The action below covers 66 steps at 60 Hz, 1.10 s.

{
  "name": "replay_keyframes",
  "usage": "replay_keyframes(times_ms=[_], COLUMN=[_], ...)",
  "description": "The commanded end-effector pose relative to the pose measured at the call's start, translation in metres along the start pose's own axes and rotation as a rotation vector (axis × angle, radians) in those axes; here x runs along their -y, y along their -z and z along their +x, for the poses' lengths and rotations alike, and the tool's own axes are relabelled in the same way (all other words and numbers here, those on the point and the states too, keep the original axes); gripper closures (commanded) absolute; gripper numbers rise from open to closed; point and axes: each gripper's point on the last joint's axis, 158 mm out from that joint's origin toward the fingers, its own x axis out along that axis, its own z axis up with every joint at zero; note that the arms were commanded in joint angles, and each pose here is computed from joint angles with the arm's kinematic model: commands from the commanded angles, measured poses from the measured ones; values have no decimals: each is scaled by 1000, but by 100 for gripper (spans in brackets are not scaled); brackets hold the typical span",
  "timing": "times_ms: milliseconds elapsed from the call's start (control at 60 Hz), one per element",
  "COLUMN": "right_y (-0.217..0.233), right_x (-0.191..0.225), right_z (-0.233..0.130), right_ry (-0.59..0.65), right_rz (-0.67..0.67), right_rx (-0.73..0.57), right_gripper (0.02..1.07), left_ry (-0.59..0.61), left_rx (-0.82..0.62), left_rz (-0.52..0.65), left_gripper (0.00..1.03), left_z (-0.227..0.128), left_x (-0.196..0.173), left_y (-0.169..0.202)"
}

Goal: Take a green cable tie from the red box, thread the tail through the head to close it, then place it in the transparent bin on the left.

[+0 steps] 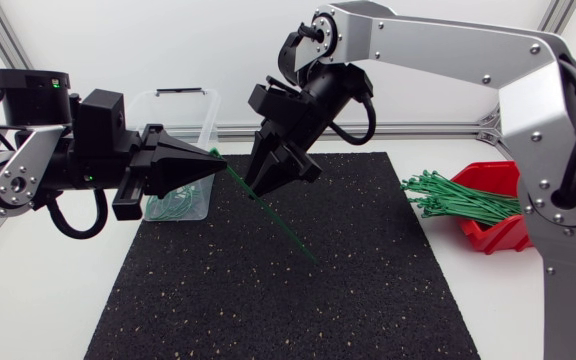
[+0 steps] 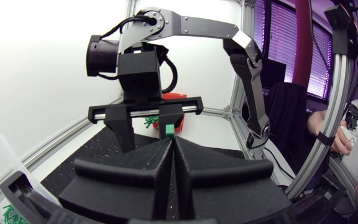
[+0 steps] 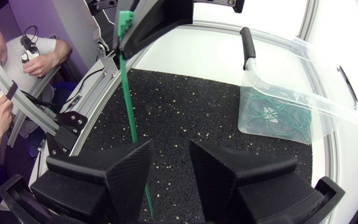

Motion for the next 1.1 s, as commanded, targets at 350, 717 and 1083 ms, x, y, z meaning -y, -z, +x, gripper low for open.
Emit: replay_keyframes(times_ms=[350, 717, 1083], right_y=[1, 25, -9], right_x=[25, 42, 17], right_z=[-25, -21, -3], right_ry=[219, 335, 261], right_rz=[-16, 27, 14], right_rx=[-71, -127, -67], right_gripper=[63, 53, 59], left_ry=[-119, -187, -170], left_rx=[-35, -75, -82], left_rz=[-23, -45, -50], left_gripper=[100, 100, 100], left_z=[-8, -7, -1], left_x=[-20, -35, -36], left_y=[0, 10, 13])
